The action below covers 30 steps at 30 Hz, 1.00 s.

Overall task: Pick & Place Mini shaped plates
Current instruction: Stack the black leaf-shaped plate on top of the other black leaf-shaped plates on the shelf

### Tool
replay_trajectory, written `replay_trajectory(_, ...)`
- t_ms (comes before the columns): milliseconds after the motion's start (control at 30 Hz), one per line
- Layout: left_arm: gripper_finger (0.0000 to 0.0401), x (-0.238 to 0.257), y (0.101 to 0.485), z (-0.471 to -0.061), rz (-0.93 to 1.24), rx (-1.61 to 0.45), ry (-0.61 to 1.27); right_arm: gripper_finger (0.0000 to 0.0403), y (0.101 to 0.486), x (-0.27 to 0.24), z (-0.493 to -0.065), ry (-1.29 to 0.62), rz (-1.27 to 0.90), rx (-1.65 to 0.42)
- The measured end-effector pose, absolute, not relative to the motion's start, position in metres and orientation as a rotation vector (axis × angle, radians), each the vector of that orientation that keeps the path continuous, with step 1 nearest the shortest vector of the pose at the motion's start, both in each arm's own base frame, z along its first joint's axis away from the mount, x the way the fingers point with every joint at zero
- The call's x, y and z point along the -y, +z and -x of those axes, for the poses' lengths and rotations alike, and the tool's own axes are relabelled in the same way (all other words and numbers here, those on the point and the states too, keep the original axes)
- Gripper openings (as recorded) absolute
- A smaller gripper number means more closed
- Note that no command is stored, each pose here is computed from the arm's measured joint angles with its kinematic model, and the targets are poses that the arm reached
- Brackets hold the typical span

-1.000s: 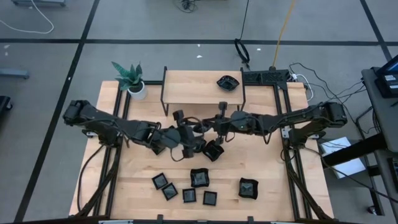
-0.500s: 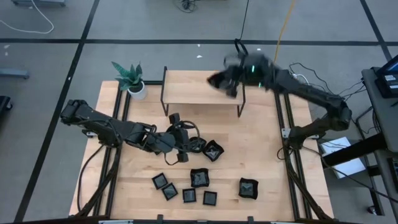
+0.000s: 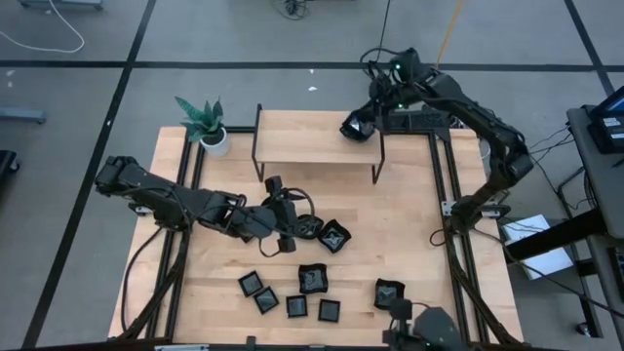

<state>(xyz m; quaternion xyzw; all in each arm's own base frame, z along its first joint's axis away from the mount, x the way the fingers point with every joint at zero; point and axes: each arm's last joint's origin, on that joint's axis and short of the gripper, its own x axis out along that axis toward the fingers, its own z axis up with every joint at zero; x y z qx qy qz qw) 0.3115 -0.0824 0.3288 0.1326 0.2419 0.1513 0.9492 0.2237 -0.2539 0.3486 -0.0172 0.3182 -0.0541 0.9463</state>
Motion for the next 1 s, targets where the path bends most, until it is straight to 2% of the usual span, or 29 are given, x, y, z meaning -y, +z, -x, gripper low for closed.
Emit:
replay_trajectory(400, 0.0244, 0.079, 0.329, -0.312, -0.255, -0.493, 0.317, 0.0, 0.322, 0.261, -0.238, -0.062, -0.012, -0.724)
replay_trajectory(800, 0.0244, 0.079, 0.329, -0.312, -0.263, -0.494, 0.316, 0.0001, 0.311, 0.262, -0.242, -0.126, -0.01, -0.803)
replay_trajectory(1000, 0.0244, 0.079, 0.329, -0.313, -0.264, -0.495, 0.316, 0.0031, 0.308, 0.262, -0.242, -0.13, -0.028, -0.808)
